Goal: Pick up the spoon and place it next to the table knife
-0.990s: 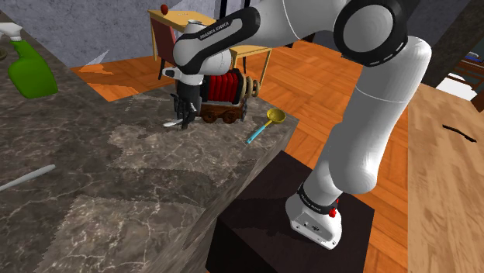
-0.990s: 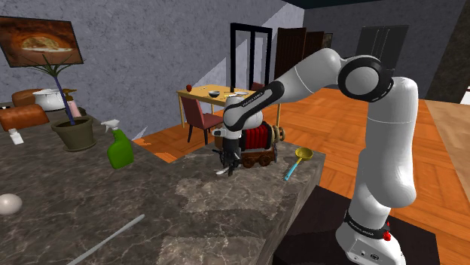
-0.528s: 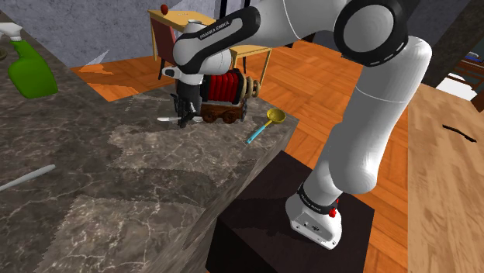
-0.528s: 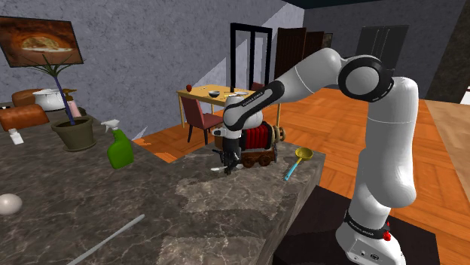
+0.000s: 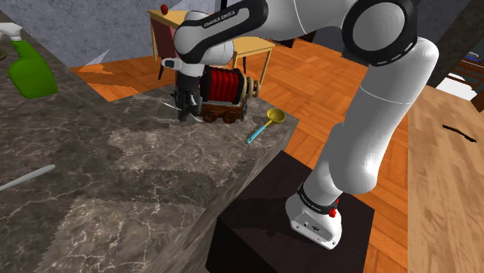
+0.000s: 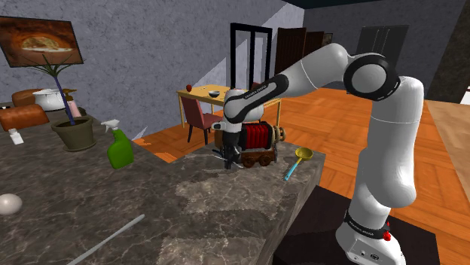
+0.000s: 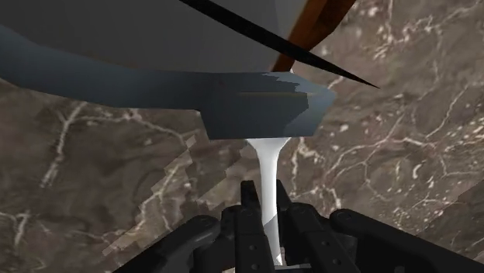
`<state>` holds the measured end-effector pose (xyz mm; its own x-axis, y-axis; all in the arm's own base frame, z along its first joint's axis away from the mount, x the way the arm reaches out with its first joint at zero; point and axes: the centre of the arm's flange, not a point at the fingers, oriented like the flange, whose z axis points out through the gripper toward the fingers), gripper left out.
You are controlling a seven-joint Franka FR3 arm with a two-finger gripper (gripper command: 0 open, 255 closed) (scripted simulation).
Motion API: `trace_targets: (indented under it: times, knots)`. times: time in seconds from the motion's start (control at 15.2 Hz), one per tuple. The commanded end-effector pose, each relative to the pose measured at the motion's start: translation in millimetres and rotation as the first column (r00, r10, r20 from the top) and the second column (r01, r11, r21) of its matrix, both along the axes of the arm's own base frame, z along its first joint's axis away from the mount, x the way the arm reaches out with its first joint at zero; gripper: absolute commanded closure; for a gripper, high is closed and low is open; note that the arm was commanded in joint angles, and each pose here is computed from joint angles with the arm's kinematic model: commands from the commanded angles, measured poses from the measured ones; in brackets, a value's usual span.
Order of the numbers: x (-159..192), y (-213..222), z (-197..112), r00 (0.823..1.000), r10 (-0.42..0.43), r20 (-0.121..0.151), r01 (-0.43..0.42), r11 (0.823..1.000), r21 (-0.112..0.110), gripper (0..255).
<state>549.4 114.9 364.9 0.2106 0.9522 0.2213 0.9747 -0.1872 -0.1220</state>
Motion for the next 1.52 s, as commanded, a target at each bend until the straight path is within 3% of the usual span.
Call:
trace_targets:
  times: [0.0,0.66,1.45]
  knots:
    - [0,0,10,1.000,0.000,0.001,0.000,1.000,0.000,255]
    - [0,0,59,1.000,0.000,0.001,0.000,1.000,0.000,255]
    - [-50,150,59,1.000,0.000,0.001,0.000,1.000,0.000,255]
